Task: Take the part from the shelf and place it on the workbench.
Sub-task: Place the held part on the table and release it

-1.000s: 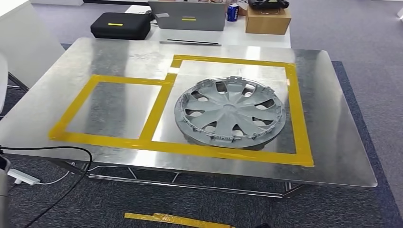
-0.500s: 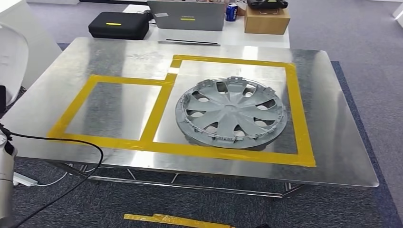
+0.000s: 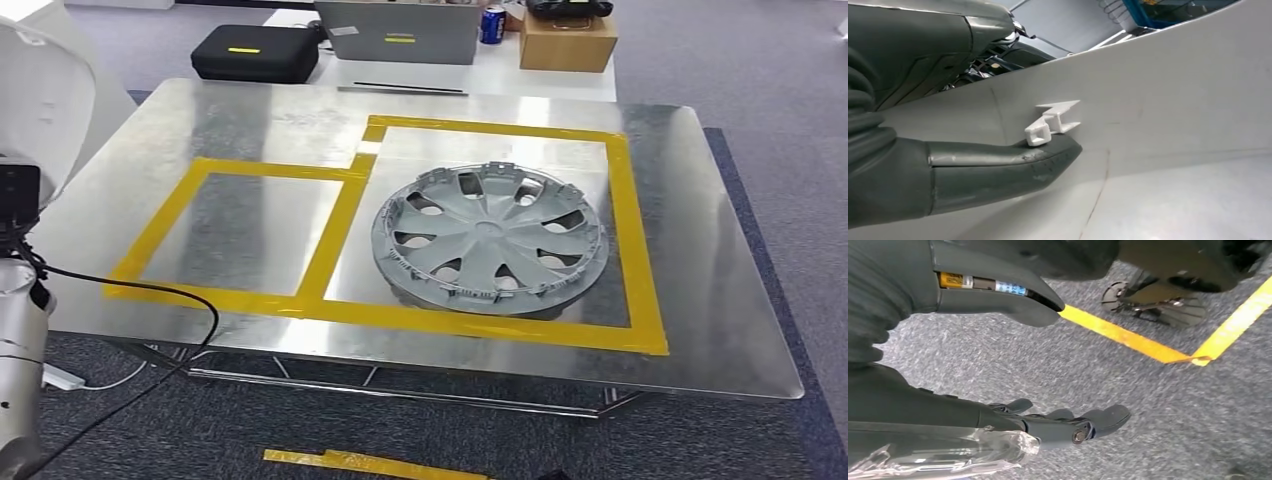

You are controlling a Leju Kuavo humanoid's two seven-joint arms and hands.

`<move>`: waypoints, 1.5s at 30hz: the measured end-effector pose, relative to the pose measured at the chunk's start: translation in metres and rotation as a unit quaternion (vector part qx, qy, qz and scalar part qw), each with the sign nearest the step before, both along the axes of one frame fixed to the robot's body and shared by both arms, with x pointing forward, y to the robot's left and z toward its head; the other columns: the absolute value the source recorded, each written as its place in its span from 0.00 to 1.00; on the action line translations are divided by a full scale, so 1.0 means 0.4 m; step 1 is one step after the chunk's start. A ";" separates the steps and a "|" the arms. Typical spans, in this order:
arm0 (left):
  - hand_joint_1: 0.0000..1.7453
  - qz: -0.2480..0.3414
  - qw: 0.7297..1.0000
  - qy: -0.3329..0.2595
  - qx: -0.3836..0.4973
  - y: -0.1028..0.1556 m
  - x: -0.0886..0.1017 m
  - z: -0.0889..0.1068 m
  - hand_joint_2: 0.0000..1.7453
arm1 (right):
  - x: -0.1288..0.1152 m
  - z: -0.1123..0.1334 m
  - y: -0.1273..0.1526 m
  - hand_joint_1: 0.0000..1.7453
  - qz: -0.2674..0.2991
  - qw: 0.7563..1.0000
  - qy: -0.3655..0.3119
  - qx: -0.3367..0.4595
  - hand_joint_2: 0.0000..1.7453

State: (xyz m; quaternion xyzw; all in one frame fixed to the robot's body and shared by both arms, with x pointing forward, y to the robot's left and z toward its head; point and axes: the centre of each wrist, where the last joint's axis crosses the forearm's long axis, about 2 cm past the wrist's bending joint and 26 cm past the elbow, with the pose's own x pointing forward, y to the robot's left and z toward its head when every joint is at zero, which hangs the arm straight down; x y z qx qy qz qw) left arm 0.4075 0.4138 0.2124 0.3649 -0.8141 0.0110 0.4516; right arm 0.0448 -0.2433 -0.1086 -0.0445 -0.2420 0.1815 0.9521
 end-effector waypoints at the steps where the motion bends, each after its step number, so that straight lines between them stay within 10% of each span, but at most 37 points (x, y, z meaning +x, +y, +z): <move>1: 1.00 0.000 1.000 0.002 -0.001 0.002 0.000 -0.003 1.00 | -0.002 0.000 0.000 0.00 -0.001 1.000 0.000 0.000 1.00; 45: 1.00 -0.032 0.979 0.093 -0.180 -0.004 -0.062 -0.198 1.00 | -0.031 -0.004 -0.008 0.00 -0.022 1.000 -0.008 -0.011 1.00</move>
